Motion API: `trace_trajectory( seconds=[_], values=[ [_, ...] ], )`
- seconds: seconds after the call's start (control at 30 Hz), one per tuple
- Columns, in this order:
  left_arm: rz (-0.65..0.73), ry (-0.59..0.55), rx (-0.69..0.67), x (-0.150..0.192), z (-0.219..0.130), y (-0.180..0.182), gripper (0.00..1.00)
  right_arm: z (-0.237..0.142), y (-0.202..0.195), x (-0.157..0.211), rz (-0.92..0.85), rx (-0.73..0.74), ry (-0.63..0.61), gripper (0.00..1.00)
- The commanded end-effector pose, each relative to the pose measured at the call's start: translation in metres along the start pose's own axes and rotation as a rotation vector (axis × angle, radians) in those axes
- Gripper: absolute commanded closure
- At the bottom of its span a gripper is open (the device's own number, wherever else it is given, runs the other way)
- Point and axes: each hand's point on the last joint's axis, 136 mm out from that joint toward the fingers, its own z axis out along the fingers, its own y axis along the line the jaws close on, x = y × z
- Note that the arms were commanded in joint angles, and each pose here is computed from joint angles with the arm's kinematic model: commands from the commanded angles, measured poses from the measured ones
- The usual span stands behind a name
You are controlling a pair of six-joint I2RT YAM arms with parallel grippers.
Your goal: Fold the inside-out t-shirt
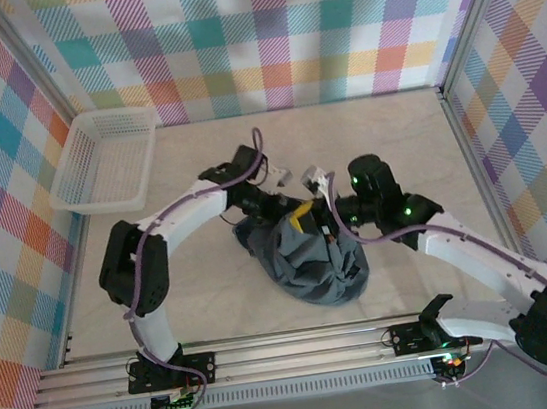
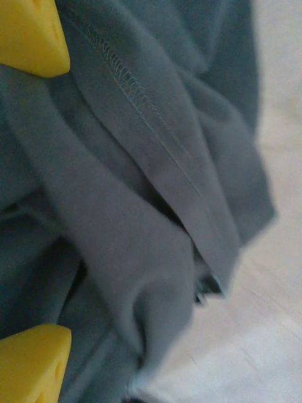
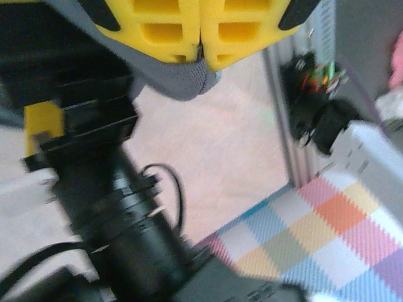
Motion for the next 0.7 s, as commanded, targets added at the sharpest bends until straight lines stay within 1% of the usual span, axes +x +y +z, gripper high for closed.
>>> trace_trajectory(
  seconds=[0.0, 0.03, 0.07, 0.1, 0.13, 0.17, 0.23, 0.3, 0.33, 0.37, 0.43, 0.47, 0.53, 0.57, 0.6, 0.63, 0.67],
  values=[
    [-0.050, 0.079, -0.201, 0.027, 0.016, 0.043, 0.11, -0.013, 0.037, 0.023, 0.028, -0.131, 0.024, 1.00],
    [-0.074, 0.085, -0.250, 0.028, 0.019, 0.054, 0.24, -0.021, 0.041, 0.023, 0.027, -0.119, 0.003, 1.00],
    [-0.095, 0.077, -0.308, 0.028, 0.018, 0.065, 0.40, -0.029, 0.041, 0.021, 0.015, -0.083, -0.026, 1.00],
    [-0.118, 0.051, -0.377, 0.023, 0.013, 0.077, 0.74, -0.037, 0.038, 0.020, 0.005, -0.035, -0.054, 1.00],
    [-0.148, 0.010, -0.415, 0.014, 0.004, 0.085, 1.00, -0.048, 0.033, 0.018, -0.013, 0.039, -0.096, 1.00],
    [-0.176, -0.035, -0.432, 0.005, -0.007, 0.090, 1.00, -0.056, 0.030, 0.016, -0.024, 0.081, -0.131, 1.00],
    [-0.279, -0.178, -0.414, -0.022, -0.041, 0.099, 1.00, -0.070, 0.026, 0.020, -0.053, 0.141, -0.212, 1.00],
    [-0.385, -0.312, -0.353, -0.048, -0.082, 0.108, 1.00, -0.070, 0.026, 0.035, -0.059, 0.133, -0.211, 1.00],
    [-0.424, -0.377, -0.309, -0.061, -0.104, 0.109, 1.00, -0.065, 0.024, 0.046, -0.045, 0.126, -0.174, 1.00],
    [-0.436, -0.428, -0.268, -0.073, -0.123, 0.105, 1.00, -0.057, 0.021, 0.061, -0.014, 0.111, -0.108, 1.00],
    [-0.396, -0.524, -0.175, -0.098, -0.160, 0.085, 1.00, -0.035, 0.017, 0.094, 0.081, 0.071, 0.065, 1.00],
    [-0.359, -0.550, -0.138, -0.107, -0.173, 0.071, 1.00, -0.023, 0.016, 0.110, 0.127, 0.054, 0.170, 1.00],
    [-0.307, -0.571, -0.064, -0.116, -0.189, 0.048, 1.00, -0.004, 0.023, 0.130, 0.174, -0.007, 0.342, 0.99],
    [-0.288, -0.573, -0.023, -0.117, -0.192, 0.038, 1.00, 0.004, 0.025, 0.132, 0.198, -0.030, 0.389, 0.93],
    [-0.269, -0.567, 0.018, -0.117, -0.193, 0.029, 1.00, 0.009, 0.026, 0.126, 0.205, -0.040, 0.397, 0.86],
    [-0.262, -0.555, 0.043, -0.114, -0.191, 0.023, 1.00, 0.013, 0.024, 0.118, 0.201, -0.038, 0.392, 0.77],
    [-0.257, -0.539, 0.056, -0.109, -0.187, 0.019, 1.00, 0.016, 0.020, 0.104, 0.179, -0.017, 0.365, 0.73]
  ],
)
